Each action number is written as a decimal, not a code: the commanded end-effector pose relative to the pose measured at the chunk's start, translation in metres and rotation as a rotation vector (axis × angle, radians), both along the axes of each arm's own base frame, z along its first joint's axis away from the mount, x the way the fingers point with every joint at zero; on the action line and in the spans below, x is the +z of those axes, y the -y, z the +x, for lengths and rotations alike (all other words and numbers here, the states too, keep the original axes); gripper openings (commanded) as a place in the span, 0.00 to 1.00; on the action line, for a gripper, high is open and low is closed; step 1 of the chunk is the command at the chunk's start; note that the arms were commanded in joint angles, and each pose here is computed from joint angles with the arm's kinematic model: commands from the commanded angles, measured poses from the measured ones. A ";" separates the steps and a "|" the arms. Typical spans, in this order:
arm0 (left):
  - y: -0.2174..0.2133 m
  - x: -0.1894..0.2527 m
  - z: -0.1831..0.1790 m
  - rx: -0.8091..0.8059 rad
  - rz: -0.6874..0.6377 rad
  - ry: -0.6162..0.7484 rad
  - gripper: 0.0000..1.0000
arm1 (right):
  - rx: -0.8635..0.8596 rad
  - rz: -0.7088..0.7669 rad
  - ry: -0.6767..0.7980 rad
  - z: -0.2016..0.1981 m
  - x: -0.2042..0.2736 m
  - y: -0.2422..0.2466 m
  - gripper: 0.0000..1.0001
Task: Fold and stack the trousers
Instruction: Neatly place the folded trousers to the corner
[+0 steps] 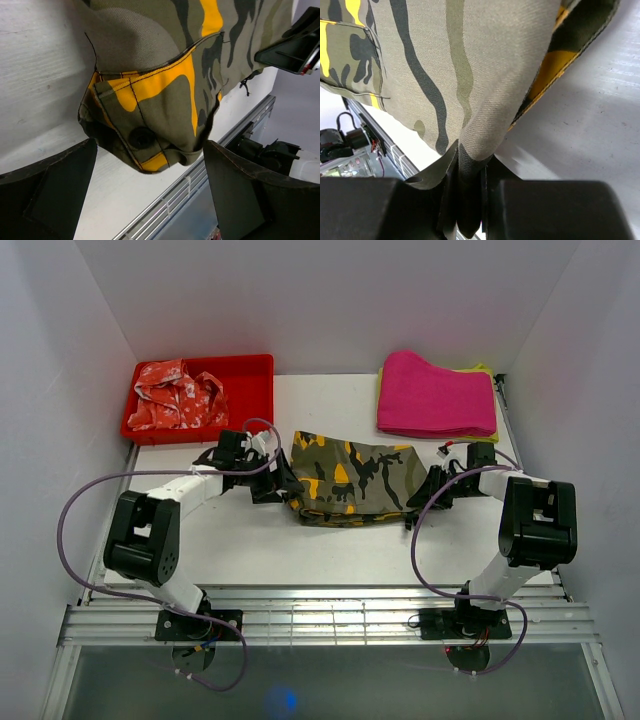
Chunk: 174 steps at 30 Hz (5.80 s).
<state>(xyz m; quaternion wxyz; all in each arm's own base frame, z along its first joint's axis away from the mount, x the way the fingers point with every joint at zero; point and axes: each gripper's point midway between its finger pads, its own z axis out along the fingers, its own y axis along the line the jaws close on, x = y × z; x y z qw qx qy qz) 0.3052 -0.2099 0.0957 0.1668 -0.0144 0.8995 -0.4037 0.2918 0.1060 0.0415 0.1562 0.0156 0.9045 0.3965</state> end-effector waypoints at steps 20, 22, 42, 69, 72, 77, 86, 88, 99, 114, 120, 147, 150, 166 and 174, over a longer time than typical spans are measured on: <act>0.010 -0.014 0.002 0.020 0.077 0.047 0.00 | 0.089 -0.163 0.139 0.009 0.027 0.004 0.08; 0.010 -0.002 0.006 0.017 0.084 0.094 0.00 | 0.098 -0.207 0.191 0.016 0.037 0.007 0.08; 0.038 0.171 0.054 -0.090 0.306 0.845 0.00 | 0.046 -0.494 0.853 0.090 0.229 0.036 0.08; 0.233 0.225 0.243 -0.029 0.092 1.626 0.00 | -0.409 -0.865 1.199 0.245 0.311 0.227 0.08; 0.246 0.204 0.260 -0.020 0.097 1.651 0.00 | -0.408 -0.856 1.185 0.264 0.288 0.236 0.08; 0.250 0.168 0.276 -0.009 0.144 1.661 0.00 | -0.371 -0.823 1.112 0.287 0.232 0.240 0.08; 0.226 0.145 0.290 0.031 0.239 1.659 0.00 | -0.341 -0.774 0.980 0.310 0.159 0.245 0.08; 0.221 0.154 0.291 0.042 0.237 1.668 0.00 | -0.347 -0.774 0.994 0.310 0.168 0.246 0.08; 0.202 0.189 0.286 0.088 0.227 1.689 0.00 | -0.359 -0.757 1.060 0.298 0.216 0.239 0.08; 0.192 0.089 0.280 -0.067 0.313 1.555 0.00 | -0.273 -0.880 0.817 0.293 0.092 0.265 0.08; 0.182 0.087 0.279 -0.034 0.348 1.505 0.27 | -0.270 -0.921 0.711 0.282 0.087 0.274 0.43; 0.028 0.177 0.059 -0.204 0.276 0.837 0.98 | -0.004 -0.731 0.784 0.136 0.252 0.179 0.90; -0.023 0.141 0.052 -0.216 0.433 0.653 0.98 | 0.073 -0.659 0.759 0.102 0.248 0.156 0.90; -0.106 0.047 -0.031 -0.155 0.563 0.397 0.98 | 0.278 -0.531 0.449 -0.039 0.099 0.111 0.90; -0.113 0.042 -0.032 -0.131 0.594 0.381 0.98 | 0.286 -0.536 0.434 -0.049 0.090 0.110 0.90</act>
